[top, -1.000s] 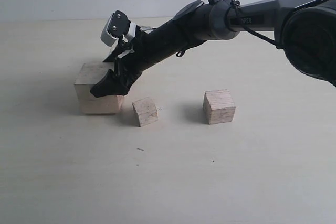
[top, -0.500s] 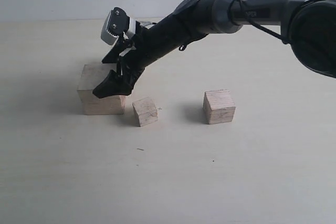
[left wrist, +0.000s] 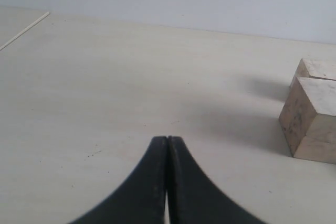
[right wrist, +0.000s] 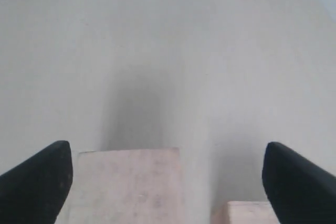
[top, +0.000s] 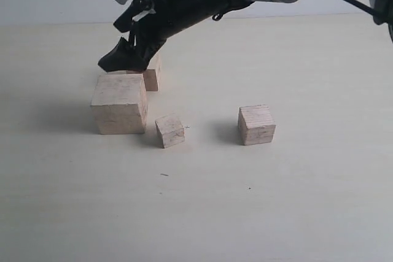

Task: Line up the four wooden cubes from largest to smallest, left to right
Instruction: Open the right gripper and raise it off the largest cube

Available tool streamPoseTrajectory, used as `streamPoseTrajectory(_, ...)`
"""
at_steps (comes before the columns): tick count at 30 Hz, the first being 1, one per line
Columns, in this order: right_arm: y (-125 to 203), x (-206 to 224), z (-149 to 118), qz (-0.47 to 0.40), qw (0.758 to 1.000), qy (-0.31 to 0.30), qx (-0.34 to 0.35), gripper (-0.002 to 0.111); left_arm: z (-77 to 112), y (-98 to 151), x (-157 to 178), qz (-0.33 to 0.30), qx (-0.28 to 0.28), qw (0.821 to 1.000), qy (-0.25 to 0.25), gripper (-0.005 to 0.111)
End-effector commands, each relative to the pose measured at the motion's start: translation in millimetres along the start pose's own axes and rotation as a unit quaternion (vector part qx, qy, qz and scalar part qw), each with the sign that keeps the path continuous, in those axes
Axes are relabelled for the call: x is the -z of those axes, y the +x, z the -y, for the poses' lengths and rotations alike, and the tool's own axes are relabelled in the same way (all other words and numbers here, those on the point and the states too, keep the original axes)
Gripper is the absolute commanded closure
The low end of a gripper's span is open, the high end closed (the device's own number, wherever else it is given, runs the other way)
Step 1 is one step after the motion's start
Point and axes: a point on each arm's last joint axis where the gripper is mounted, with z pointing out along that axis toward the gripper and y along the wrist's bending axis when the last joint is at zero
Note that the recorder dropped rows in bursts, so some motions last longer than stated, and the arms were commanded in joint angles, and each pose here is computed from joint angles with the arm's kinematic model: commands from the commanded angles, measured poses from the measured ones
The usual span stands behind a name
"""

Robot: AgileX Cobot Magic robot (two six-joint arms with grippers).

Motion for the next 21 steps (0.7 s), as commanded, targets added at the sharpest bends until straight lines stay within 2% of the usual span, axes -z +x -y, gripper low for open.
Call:
streamPoseTrajectory(1, 4, 18, 23, -0.023, 0.996, 0.082, 0.024, 0.016, 0.3, -1, 0, 0.008, 0.000, 1.000, 0.003, 0.107)
streamPoseTrajectory(11, 38, 54, 61, -0.029, 0.991, 0.129, -0.020, 0.016, 0.3, -1, 0, 0.008, 0.000, 1.000, 0.003, 0.107)
streamPoseTrajectory(21, 60, 35, 66, 0.061, 0.994, 0.092, -0.015, 0.016, 0.3, -1, 0, 0.008, 0.000, 1.000, 0.003, 0.107)
